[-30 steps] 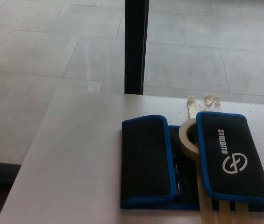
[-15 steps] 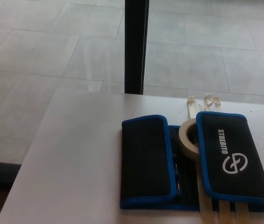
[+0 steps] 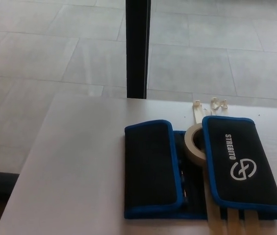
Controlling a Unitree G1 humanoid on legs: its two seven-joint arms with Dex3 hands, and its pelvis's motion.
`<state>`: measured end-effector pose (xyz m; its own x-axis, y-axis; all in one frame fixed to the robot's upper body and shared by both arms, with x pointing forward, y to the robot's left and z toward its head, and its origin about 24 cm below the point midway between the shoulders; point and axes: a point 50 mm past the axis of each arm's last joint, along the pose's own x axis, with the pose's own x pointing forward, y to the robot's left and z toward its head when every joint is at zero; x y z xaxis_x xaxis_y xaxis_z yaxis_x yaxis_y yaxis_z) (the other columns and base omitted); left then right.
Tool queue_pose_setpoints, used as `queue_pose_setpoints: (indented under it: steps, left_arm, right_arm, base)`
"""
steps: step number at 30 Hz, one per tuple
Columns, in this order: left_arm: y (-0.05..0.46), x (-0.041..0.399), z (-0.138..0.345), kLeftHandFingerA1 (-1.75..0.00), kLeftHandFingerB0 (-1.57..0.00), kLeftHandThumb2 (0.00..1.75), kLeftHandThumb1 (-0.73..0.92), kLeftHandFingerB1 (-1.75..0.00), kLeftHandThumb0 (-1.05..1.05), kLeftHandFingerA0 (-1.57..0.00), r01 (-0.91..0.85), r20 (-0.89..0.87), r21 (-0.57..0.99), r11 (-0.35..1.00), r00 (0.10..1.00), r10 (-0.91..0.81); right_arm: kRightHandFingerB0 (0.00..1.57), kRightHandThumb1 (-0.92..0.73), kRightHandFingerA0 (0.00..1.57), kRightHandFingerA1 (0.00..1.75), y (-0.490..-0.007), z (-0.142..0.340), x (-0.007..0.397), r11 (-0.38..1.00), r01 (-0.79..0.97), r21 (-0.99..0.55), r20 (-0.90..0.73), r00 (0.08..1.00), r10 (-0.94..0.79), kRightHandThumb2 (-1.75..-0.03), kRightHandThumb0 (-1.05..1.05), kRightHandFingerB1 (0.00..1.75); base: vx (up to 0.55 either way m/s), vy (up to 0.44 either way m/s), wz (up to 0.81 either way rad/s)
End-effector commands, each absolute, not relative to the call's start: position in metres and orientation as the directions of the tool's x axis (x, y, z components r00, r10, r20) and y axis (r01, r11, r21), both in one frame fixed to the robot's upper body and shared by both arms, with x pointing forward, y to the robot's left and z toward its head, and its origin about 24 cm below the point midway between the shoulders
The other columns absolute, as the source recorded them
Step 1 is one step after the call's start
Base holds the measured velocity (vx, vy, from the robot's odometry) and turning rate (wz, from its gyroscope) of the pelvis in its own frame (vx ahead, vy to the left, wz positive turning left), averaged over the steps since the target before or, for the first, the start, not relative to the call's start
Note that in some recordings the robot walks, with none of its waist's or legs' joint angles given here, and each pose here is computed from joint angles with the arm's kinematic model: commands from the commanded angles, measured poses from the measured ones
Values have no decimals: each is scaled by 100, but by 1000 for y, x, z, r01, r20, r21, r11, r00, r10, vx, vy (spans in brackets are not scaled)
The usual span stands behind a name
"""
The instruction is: The robot uses its right hand to open a black folded toolkit cover kept in the middle of the desk
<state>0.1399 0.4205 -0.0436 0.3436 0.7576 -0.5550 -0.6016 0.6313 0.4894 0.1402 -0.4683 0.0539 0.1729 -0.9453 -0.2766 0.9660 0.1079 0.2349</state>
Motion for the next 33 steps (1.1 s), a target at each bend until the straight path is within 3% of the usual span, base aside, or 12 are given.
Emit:
queue_pose_setpoints:
  steps: [1, 2, 3, 5, 6, 15, 17, 18, 20, 21, 23, 33]
  left_arm:
    - [425, 139, -38, -72, -59, 57, 56, -54, -45, -59, -653, -520, 464, 598, 346, 781]
    - [426, 139, -38, -69, -59, 57, 56, -53, -46, -54, -648, -521, 468, 601, 347, 780]
    - [426, 140, -38, -70, -59, 57, 55, -54, -46, -56, -648, -520, 469, 601, 348, 780]
    - [427, 142, -36, -69, -59, 57, 56, -53, -46, -58, -644, -518, 476, 598, 344, 783]
    - [427, 142, -36, -70, -58, 57, 56, -53, -47, -58, -645, -517, 473, 600, 348, 782]
    - [426, 143, -36, -75, -61, 56, 55, -55, -47, -63, -650, -512, 465, 601, 356, 781]
    - [426, 145, -35, -74, -61, 56, 55, -55, -48, -62, -654, -515, 459, 602, 356, 780]
    - [426, 146, -34, -75, -61, 56, 55, -55, -48, -63, -655, -515, 458, 601, 355, 780]
    - [427, 147, -33, -74, -61, 57, 55, -55, -48, -63, -655, -513, 461, 598, 353, 782]
    - [427, 147, -33, -74, -60, 57, 55, -55, -47, -61, -655, -512, 463, 597, 352, 783]
    - [427, 147, -33, -72, -60, 56, 55, -55, -47, -60, -657, -512, 462, 596, 351, 784]
    - [427, 147, -33, -74, -61, 57, 55, -55, -46, -64, -662, -511, 459, 592, 349, 786]
  right_arm:
    - [57, -56, 67, 81, -424, 129, 205, 521, 834, 181, 123, 506, -853, -58, -73, 42]
    - [58, -40, 76, 67, -412, 135, 216, 575, 800, 170, 182, 548, -817, -82, -71, 53]
    - [64, -52, 80, 52, -400, 141, 226, 615, 777, 130, 225, 581, -782, -57, -65, 40]
    - [48, -46, 62, 56, -380, 145, 240, 674, 737, 36, 295, 637, -712, -80, -56, 49]
    - [47, -58, 54, 42, -361, 148, 250, 733, 679, -43, 311, 706, -636, -57, -44, 35]
    - [45, -56, 46, 41, -271, 130, 264, 873, 259, -414, 345, 932, -113, -58, -55, 35]
    - [34, -47, 42, 54, -254, 122, 263, 831, 166, -531, 325, 946, 19, -85, -64, 46]
    - [46, -56, 48, 40, -247, 116, 264, 802, 134, -583, 317, 946, 72, -58, -55, 35]
    - [46, -57, 47, 39, -237, 106, 265, 782, 53, -621, 267, 952, 148, -57, -59, 35]
    - [33, -48, 43, 52, -231, 100, 265, 744, 7, -668, 229, 953, 197, -87, -67, 45]
    - [45, -58, 46, 39, -221, 93, 264, 704, -54, -708, 188, 946, 263, -58, -59, 35]
    - [45, -58, 45, 51, -216, 73, 260, 583, -133, -801, 106, 928, 357, -59, -57, 35]
  base:
    - [0, 0, 9]
    - [0, 0, 8]
    - [0, 0, 0]
    - [0, 0, 0]
    - [0, 0, 0]
    - [0, 0, 0]
    - [0, 0, 0]
    - [0, 0, 0]
    - [0, 0, 0]
    - [0, 0, 0]
    - [0, 0, 0]
    - [0, 0, 0]
